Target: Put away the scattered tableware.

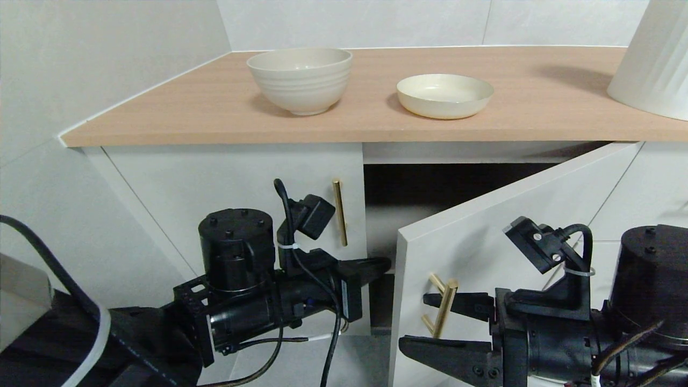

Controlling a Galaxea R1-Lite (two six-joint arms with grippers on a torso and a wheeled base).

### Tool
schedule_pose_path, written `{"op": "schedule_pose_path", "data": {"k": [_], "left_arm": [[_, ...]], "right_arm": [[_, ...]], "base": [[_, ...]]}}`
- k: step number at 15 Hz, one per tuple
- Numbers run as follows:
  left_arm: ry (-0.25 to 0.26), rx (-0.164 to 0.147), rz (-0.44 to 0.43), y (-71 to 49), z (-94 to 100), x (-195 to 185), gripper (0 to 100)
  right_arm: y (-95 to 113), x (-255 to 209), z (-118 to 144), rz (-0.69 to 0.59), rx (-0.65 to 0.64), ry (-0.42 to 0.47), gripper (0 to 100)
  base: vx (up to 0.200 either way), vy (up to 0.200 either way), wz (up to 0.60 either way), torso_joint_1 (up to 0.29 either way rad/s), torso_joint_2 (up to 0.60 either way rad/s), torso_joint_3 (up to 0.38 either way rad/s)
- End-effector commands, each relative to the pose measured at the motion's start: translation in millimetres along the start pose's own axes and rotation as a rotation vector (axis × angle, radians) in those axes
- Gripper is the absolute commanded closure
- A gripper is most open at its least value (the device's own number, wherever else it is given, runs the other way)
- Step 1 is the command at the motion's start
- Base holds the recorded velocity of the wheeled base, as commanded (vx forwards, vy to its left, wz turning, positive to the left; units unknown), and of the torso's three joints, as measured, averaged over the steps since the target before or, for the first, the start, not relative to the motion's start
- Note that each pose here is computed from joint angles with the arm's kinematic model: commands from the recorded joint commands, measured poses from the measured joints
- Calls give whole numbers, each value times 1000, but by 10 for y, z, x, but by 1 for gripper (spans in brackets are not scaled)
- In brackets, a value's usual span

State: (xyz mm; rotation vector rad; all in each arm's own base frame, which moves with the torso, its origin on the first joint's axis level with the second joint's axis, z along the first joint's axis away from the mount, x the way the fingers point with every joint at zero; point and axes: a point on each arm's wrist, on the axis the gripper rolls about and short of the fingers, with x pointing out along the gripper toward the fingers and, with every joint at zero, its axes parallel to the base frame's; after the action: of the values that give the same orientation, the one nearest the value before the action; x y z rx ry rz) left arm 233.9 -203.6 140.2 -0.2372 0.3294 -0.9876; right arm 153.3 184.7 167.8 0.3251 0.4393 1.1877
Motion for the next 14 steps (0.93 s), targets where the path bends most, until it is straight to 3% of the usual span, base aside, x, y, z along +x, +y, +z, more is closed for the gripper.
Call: {"op": "schedule_pose_path", "data": {"k": [1, 2, 4, 5, 6, 8, 10, 14], "left_arm": [[23, 12, -24, -53, -74, 50, 100], [20, 49, -47, -83, -110, 136, 100], [15, 81, -63, -67, -157, 268, 100], [15, 83, -63, -66, -157, 272, 100], [-14, 107, -75, -55, -174, 346, 100], [-61, 122, -108, -67, -182, 403, 100], [-75, 129, -131, -62, -228, 482, 100], [-105, 141, -163, -167, -194, 475, 100]], "right_arm": [[-7, -5, -20, -4, 4, 9, 0], [0, -9, -17, -3, 1, 6, 0], [-1, -13, -13, -5, -1, 3, 0], [-1, -13, -13, -5, -1, 3, 0], [11, -33, -6, -5, -4, -3, 0], [-21, -147, -5, -30, 0, -21, 0], [-51, -265, 0, -58, 3, -44, 0], [-156, -472, -58, -135, 22, -66, 0]], "base": [[0, 0, 0, 0, 0, 0], [0, 0, 0, 0, 0, 0], [0, 0, 0, 0, 0, 0], [0, 0, 0, 0, 0, 0], [0, 0, 0, 0, 0, 0], [0, 0, 0, 0, 0, 0], [0, 0, 0, 0, 0, 0], [0, 0, 0, 0, 0, 0]]}}
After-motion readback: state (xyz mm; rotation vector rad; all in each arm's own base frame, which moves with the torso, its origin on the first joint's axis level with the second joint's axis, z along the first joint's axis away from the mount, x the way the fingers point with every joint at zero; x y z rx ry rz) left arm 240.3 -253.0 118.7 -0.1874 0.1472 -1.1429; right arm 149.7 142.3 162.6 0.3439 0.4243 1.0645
